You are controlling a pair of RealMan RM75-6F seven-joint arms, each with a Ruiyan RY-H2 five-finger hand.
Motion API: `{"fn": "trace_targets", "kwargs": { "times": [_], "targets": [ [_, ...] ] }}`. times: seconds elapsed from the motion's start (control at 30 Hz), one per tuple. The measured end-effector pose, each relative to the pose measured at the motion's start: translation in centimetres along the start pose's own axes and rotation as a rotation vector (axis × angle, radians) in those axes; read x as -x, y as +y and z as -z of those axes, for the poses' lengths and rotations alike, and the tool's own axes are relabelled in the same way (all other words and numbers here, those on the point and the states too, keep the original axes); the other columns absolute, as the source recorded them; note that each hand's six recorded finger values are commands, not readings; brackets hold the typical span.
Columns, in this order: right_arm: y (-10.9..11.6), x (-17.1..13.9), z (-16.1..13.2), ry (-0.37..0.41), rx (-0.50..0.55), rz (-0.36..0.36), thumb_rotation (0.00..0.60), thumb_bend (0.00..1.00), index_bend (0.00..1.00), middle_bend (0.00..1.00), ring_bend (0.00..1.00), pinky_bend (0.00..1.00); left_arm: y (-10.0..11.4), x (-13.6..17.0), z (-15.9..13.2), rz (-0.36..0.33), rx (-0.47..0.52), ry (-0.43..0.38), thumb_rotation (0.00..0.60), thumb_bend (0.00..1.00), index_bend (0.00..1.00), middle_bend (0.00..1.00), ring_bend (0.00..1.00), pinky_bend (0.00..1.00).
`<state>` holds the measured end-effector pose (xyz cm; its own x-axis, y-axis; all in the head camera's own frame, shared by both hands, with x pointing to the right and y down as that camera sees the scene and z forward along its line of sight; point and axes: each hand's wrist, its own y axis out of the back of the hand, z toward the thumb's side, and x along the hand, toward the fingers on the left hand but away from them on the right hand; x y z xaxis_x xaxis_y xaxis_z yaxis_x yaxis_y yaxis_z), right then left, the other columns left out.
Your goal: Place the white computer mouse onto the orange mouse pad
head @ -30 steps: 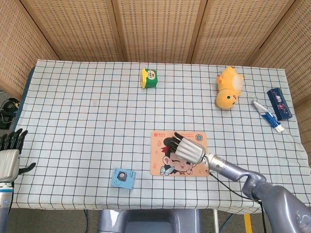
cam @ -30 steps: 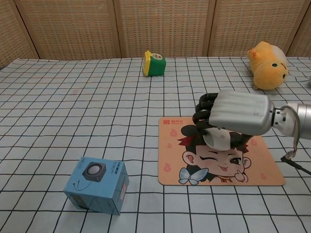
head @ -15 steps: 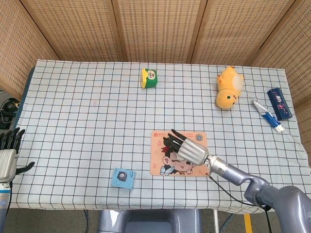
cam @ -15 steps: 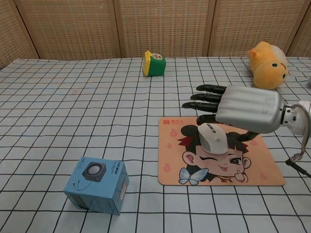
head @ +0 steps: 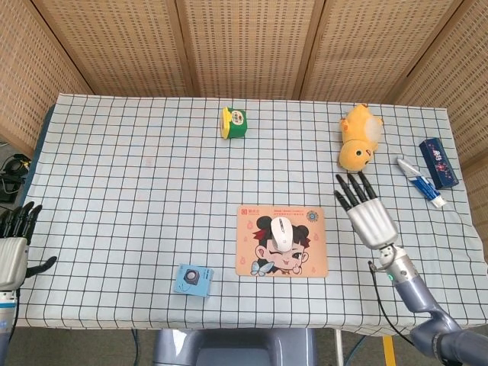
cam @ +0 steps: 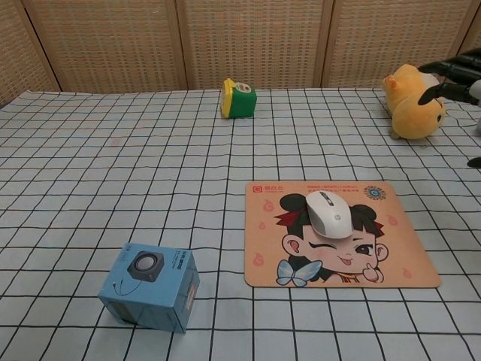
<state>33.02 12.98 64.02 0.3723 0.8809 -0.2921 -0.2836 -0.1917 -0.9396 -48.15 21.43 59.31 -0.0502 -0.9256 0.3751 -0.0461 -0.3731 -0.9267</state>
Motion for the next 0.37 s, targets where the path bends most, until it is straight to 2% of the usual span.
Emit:
{"fn": "trace_targets", "kwargs": {
  "times": [0.13, 0.23, 0.37],
  "targets": [
    [-0.3, -2.9, 2.2, -0.129, 0.168, -0.023, 0.6, 0.17, 0.18, 0.0, 0.0, 0.0, 0.1, 0.3, -0.2, -0.006, -0.001, -0.009, 0.6, 0.0, 0.0, 0.0, 0.0, 0.0],
    [-0.7, -5.0, 3.2, -0.198, 0.273, -0.04, 0.6, 0.17, 0.17, 0.0, 0.0, 0.0, 0.1, 0.6, -0.3, -0.007, -0.003, -0.014, 0.6, 0.0, 0.0, 0.0, 0.0, 0.0],
    [-1.2, -8.1, 4.1, -0.273, 0.334, -0.046, 0.6, 0.17, 0.15, 0.0, 0.0, 0.0, 0.0, 1.1, -0.3, -0.004, -0.006, -0.019, 0.6, 0.0, 0.0, 0.0, 0.0, 0.0]
  ]
}}
